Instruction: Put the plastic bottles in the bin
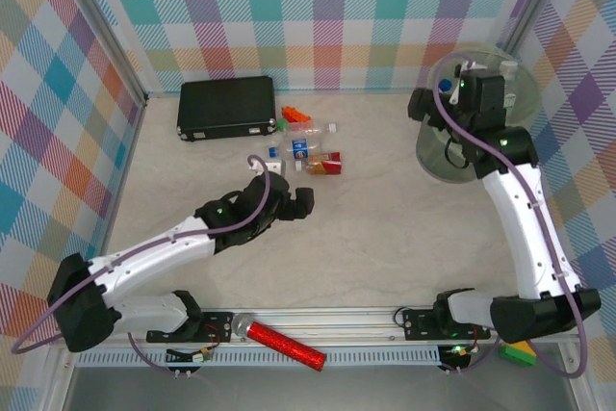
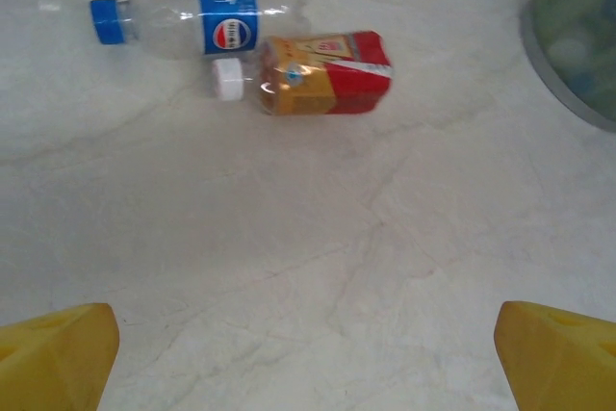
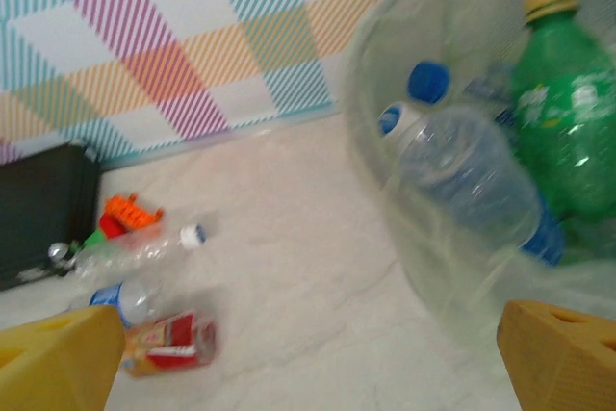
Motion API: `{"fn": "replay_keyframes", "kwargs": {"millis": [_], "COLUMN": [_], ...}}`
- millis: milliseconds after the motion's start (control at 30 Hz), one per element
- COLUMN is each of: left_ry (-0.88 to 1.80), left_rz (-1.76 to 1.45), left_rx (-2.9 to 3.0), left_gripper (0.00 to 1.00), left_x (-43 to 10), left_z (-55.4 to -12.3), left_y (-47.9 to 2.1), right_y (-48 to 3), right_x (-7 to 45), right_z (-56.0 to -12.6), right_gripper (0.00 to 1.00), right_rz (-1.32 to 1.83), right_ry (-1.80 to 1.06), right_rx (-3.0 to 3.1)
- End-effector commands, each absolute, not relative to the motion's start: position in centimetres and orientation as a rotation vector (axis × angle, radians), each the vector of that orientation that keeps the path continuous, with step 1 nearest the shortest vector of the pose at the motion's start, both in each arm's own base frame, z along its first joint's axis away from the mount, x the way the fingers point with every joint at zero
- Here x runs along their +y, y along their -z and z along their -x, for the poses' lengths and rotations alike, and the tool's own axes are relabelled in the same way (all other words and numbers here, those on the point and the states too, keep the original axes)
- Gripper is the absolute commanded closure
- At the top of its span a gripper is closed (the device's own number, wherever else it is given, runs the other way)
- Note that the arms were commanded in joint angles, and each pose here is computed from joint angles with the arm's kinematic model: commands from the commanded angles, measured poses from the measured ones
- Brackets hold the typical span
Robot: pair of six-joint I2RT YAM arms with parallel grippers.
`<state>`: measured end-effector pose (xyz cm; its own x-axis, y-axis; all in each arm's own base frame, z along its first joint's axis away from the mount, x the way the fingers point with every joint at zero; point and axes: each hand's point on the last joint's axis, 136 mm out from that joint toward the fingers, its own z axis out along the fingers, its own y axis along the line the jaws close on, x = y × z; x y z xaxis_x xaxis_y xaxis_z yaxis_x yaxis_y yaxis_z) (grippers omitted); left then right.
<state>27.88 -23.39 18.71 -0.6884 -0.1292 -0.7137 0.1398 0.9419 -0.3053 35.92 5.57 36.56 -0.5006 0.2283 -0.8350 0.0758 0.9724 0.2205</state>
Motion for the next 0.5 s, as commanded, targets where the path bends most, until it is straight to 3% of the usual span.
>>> {"fn": "replay_keyframes", "kwargs": {"millis": [0, 267, 467], "left_ry": [0.447, 0.415, 0.288], "left_rz": [0.178, 0.311, 0.371], "left_rx": [2.334, 2.355, 2.301], "left_gripper": [0.01, 0.00, 0.01], "left_x": [-23.3, -23.7, -20.2], "left_z": [-29.4, -32.7, -32.4], "left_y": [-18.3, -17.4, -18.7], "right_y": [-37.2, -31.8, -27.6], "right_x": [8.1, 14.3, 19.1], "right_z": [-34.3, -31.1, -32.4], "right_gripper": [0.01, 0.01, 0.01], "right_rz": [-0.178, 0.013, 0.196], "right_ry": [-0.325, -0.480, -0.519], "right_rx": [2.053, 2.172, 2.248]}}
